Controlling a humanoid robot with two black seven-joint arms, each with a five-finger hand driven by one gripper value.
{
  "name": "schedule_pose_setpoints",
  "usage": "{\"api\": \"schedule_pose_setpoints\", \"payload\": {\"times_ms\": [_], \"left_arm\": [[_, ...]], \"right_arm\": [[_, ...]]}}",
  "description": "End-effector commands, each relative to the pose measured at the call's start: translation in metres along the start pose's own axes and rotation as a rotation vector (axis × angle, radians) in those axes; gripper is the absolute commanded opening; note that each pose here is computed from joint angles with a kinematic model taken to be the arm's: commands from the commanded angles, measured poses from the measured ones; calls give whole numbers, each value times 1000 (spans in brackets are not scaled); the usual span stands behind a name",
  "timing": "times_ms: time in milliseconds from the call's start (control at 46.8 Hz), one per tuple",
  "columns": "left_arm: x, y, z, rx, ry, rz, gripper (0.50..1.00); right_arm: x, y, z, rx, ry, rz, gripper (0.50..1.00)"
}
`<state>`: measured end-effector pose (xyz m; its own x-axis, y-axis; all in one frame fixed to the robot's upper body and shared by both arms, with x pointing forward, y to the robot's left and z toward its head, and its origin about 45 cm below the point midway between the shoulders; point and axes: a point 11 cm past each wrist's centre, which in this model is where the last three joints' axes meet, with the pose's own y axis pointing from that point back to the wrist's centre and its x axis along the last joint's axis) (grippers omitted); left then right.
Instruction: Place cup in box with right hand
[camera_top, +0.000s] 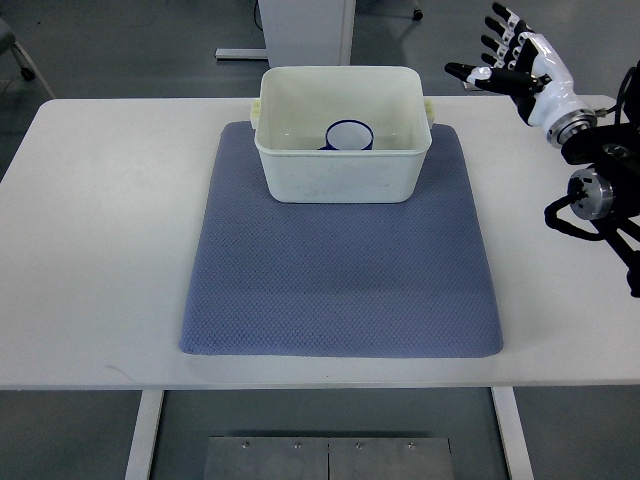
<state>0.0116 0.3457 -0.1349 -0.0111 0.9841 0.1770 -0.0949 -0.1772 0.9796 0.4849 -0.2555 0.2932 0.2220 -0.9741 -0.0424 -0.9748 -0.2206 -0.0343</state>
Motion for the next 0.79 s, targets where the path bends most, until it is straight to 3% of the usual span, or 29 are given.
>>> {"api": "schedule_pose_setpoints", "payload": {"times_ms": [0,235,769], "left_arm": [[0,0,0,0,0,0,1000],[0,0,0,0,0,0,1000],[0,0,0,0,0,0,1000]], "right_arm": [[8,8,12,-17,-47,16,1000],[12,25,47,-69,-139,53,1000],[10,45,89,-78,-382,167,1000]]}}
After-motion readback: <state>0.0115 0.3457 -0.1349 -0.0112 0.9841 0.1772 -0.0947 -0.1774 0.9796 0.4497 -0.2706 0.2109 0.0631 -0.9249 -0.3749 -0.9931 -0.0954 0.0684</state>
